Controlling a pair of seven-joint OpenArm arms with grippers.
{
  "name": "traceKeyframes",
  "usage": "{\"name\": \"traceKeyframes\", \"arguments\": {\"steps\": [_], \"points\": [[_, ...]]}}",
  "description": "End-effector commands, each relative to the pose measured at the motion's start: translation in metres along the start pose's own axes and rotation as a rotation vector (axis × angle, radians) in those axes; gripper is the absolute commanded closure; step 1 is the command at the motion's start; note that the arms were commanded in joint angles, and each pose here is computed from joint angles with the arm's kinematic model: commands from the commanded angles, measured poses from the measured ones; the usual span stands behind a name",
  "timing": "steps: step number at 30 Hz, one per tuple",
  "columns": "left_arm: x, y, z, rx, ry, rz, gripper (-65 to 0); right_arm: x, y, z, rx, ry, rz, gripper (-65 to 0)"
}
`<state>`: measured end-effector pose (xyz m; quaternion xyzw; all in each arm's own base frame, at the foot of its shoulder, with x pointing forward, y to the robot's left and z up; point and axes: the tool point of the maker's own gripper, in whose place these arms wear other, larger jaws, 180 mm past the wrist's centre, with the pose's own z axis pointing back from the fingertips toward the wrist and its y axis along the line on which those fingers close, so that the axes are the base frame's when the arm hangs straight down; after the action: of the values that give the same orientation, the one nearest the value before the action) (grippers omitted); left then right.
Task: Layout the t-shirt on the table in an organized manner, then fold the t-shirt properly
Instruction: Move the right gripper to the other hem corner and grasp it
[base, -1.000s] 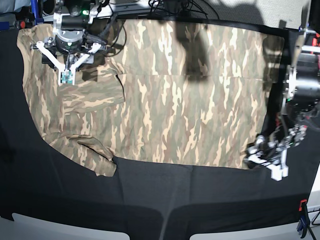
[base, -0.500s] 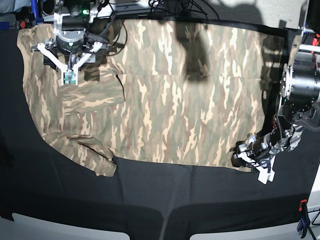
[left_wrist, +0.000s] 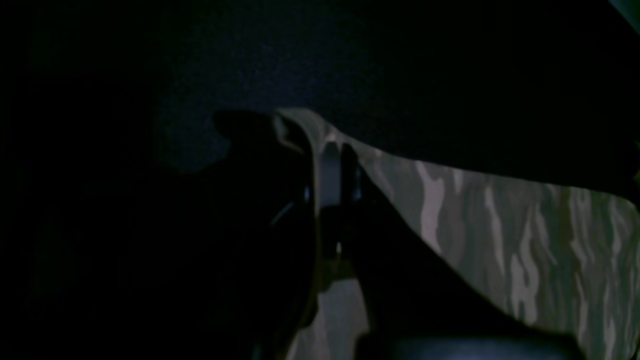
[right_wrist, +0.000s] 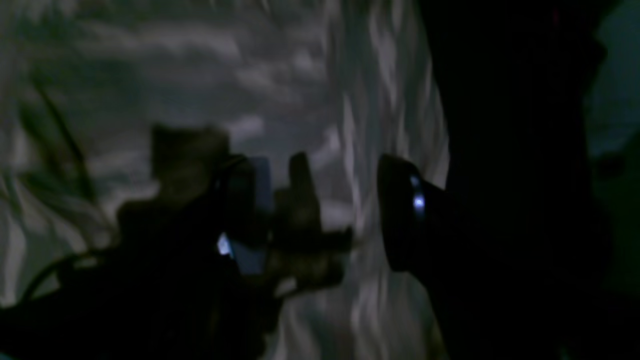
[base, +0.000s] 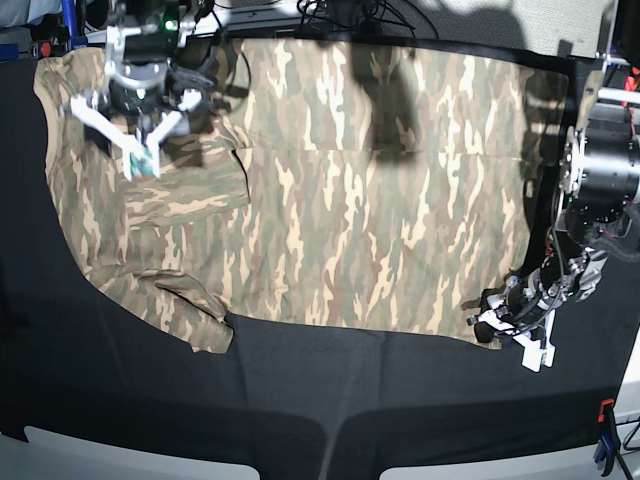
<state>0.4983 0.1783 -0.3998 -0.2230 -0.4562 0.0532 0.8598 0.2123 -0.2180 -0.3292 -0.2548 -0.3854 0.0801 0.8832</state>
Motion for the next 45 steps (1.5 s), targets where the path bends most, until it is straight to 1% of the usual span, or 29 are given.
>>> {"name": "traceKeyframes", "arguments": {"steps": [1,4,9,12,15,17,19,20,25,27,29,32,34,37,40,41,42,44,45], "points": [[0.038,-0.007,0.000,-0.022,-0.089,-0.010,0.0,0.020,-0.008,-0.003,-0.026,-0.074,0.010,-32.5],[0.038,-0.007,0.000,-0.022,-0.089,-0.010,0.0,0.051,-0.006,-0.023,-0.015,-0.140,0.007,-32.5],[0.038,-0.007,0.000,-0.022,-0.089,-0.010,0.0,0.096,-0.009,-0.067,0.008,-0.179,-0.112,-32.5],[0.038,-0.007,0.000,-0.022,-0.089,-0.010,0.0,0.110,-0.015,-0.095,-0.005,-0.162,-0.139,-32.5],[0.038,-0.007,0.000,-0.022,-0.089,-0.010,0.0,0.115,-0.021,-0.126,-0.020,-0.119,-0.154,-32.4],[0.038,-0.007,0.000,-0.022,-0.090,-0.010,0.0,0.120,-0.018,-0.146,0.013,-0.083,-0.126,-29.4],[0.039,-0.007,0.000,-0.022,-0.095,-0.010,0.0,0.126,-0.007,-0.163,0.084,-0.048,-0.106,-25.3],[0.039,-0.007,0.000,-0.022,-0.097,-0.010,0.0,0.130,-0.003,-0.169,0.114,-0.036,-0.099,-25.0],[0.039,-0.007,0.000,-0.022,-0.097,-0.010,0.0,0.153,0.001,-0.188,0.170,-0.020,-0.071,-25.0],[0.039,-0.007,0.000,-0.022,-0.097,-0.010,0.0,0.156,0.003,-0.194,0.188,-0.005,-0.060,-25.0],[0.039,-0.007,0.000,-0.022,-0.097,-0.010,0.0,0.152,0.007,-0.201,0.208,0.028,-0.053,-25.0],[0.039,-0.007,0.000,-0.022,-0.097,-0.010,0.0,0.138,0.022,-0.213,0.272,0.085,-0.045,-25.0],[0.039,-0.007,0.000,-0.022,-0.096,-0.010,0.0,0.131,0.026,-0.220,0.285,0.117,-0.048,-25.0],[0.039,-0.007,0.000,-0.022,-0.096,-0.010,0.0,0.125,0.029,-0.226,0.294,0.139,-0.050,-25.0],[0.039,-0.007,0.000,-0.022,-0.097,-0.010,0.0,0.125,0.029,-0.226,0.295,0.140,-0.050,-24.9],[0.039,-0.007,0.000,-0.022,-0.097,-0.009,0.0,0.125,0.029,-0.226,0.293,0.139,-0.049,-22.6],[0.039,-0.007,0.000,-0.022,-0.097,-0.009,0.0,0.125,0.029,-0.227,0.292,0.138,-0.048,-17.6],[0.040,-0.007,0.000,-0.022,-0.100,-0.009,0.0,0.126,0.029,-0.227,0.291,0.135,-0.049,-3.5],[0.041,-0.007,0.000,-0.022,-0.108,-0.008,0.0,0.127,0.028,-0.227,0.291,0.134,-0.050,0.0]]}}
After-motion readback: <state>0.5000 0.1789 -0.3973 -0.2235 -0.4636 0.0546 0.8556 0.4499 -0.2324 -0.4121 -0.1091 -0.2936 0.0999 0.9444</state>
